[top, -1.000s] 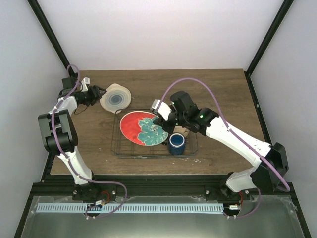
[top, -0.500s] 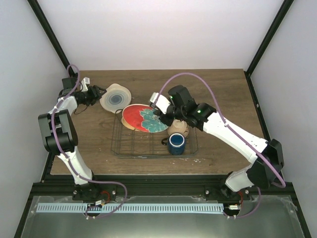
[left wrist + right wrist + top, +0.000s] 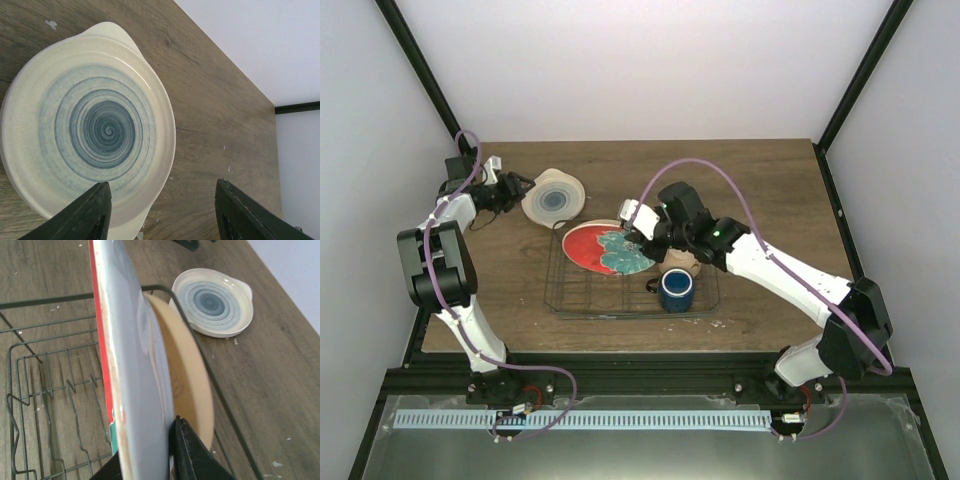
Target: Load the mixed dishes into the dish rack
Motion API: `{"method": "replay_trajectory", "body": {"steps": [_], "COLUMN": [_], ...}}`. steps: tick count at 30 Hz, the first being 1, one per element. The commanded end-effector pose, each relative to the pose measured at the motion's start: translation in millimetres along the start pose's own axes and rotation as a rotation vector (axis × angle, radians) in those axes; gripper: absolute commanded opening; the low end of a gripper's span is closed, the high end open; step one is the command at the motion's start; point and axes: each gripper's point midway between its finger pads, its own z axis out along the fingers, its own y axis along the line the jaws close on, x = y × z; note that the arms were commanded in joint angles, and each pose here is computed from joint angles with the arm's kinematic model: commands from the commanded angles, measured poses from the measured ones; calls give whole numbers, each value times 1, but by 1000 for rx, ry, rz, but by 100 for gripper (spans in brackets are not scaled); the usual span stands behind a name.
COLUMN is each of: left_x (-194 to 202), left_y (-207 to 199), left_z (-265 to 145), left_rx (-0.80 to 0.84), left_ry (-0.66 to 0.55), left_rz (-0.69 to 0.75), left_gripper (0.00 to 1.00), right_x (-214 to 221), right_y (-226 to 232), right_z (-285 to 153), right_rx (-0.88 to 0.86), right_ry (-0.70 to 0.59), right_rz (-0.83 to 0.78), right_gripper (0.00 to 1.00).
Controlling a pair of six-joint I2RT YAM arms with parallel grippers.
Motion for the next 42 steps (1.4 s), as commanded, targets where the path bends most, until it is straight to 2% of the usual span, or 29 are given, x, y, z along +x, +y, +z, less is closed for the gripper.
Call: {"method": "replay_trajectory", "body": {"steps": [1,13,23,36,42], "left_x": [-4,-2,-2,-4,-5], "left_y": [-4,0,2,4,6], "left_z": [2,3,3,6,5], "left_rx": [12,1,-13,-16,-28], "left_ry": [-6,-3,-7,-4,0], "left_rz": [28,21,15,9,14], "left_gripper": [58,58,58,58,58], "right_x": [-61,-45,-37,-28,-49], "right_y": [-3,36,57,46,39], "right_z": [-27,-12,11,11,-9], "right_rx": [22,-46,-114,-52,-18], "right_ry": [-246,-231,-195,-107,-143], "right_rz": [-118,-304,-314,-309,-296], "right_gripper": [1,1,2,37,46]}}
